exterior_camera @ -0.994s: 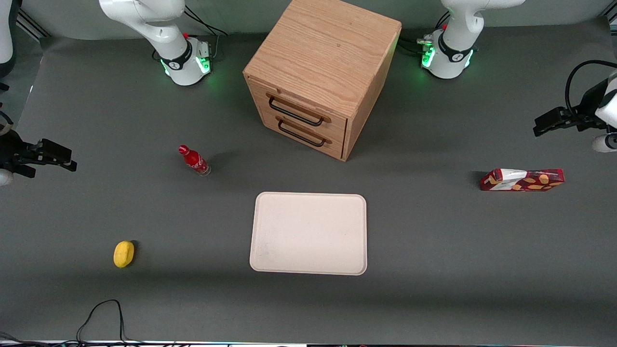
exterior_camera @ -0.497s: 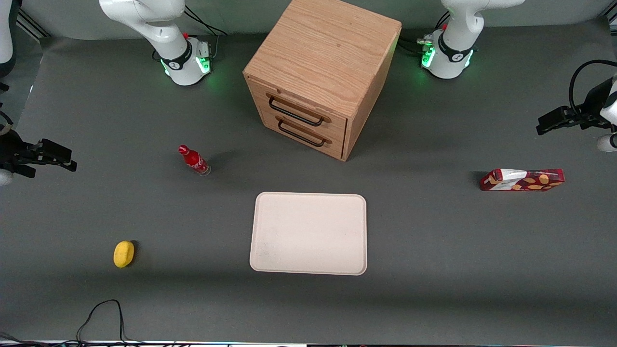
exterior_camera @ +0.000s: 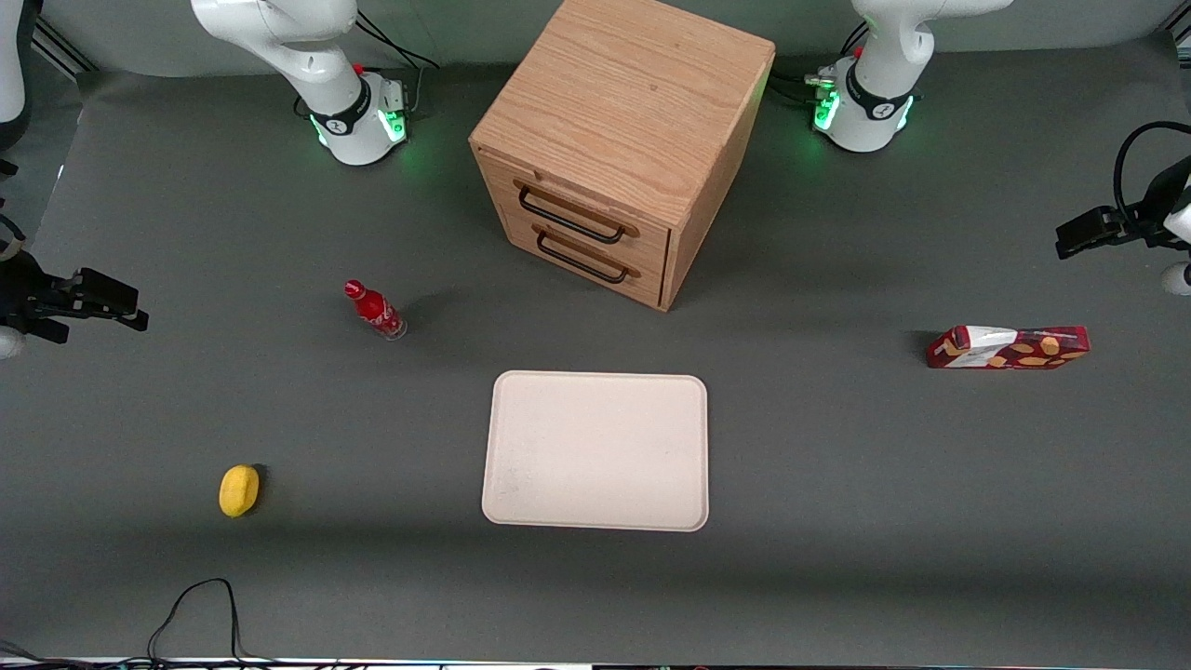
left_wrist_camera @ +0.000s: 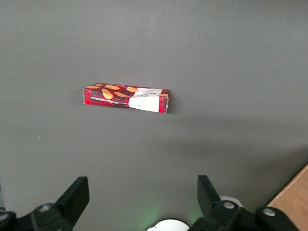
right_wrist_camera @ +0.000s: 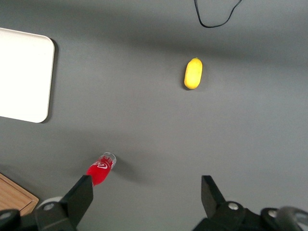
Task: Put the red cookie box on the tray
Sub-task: 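Move the left gripper toward the red tartan cookie box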
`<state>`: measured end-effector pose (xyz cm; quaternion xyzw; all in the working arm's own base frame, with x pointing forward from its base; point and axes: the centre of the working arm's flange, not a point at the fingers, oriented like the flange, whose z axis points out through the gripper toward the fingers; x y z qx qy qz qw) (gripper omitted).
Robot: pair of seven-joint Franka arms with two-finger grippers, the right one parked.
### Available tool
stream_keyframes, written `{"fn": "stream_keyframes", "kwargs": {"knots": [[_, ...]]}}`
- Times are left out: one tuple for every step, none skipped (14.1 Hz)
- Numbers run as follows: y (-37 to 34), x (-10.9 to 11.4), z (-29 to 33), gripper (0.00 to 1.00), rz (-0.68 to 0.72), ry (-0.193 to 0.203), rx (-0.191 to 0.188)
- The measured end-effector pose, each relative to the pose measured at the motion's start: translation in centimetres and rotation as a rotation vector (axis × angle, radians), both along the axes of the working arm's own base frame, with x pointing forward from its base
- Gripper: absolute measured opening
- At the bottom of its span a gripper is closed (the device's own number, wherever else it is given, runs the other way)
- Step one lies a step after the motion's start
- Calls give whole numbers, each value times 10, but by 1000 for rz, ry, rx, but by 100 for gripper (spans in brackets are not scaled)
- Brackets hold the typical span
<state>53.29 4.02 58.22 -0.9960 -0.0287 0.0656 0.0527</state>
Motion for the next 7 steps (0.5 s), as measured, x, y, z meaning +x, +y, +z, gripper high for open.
{"fn": "stream_keyframes", "kwargs": {"knots": [[1,0,-1,100,-40,8,2],[4,0,-4,100,-84,19,5],[9,0,-7,100,-124,32,10],[18,0,-9,100,-168,43,7],[29,-1,-10,100,-220,55,-3],[43,-3,-11,100,-283,67,-17],[56,-4,-13,100,-344,75,-31]]}}
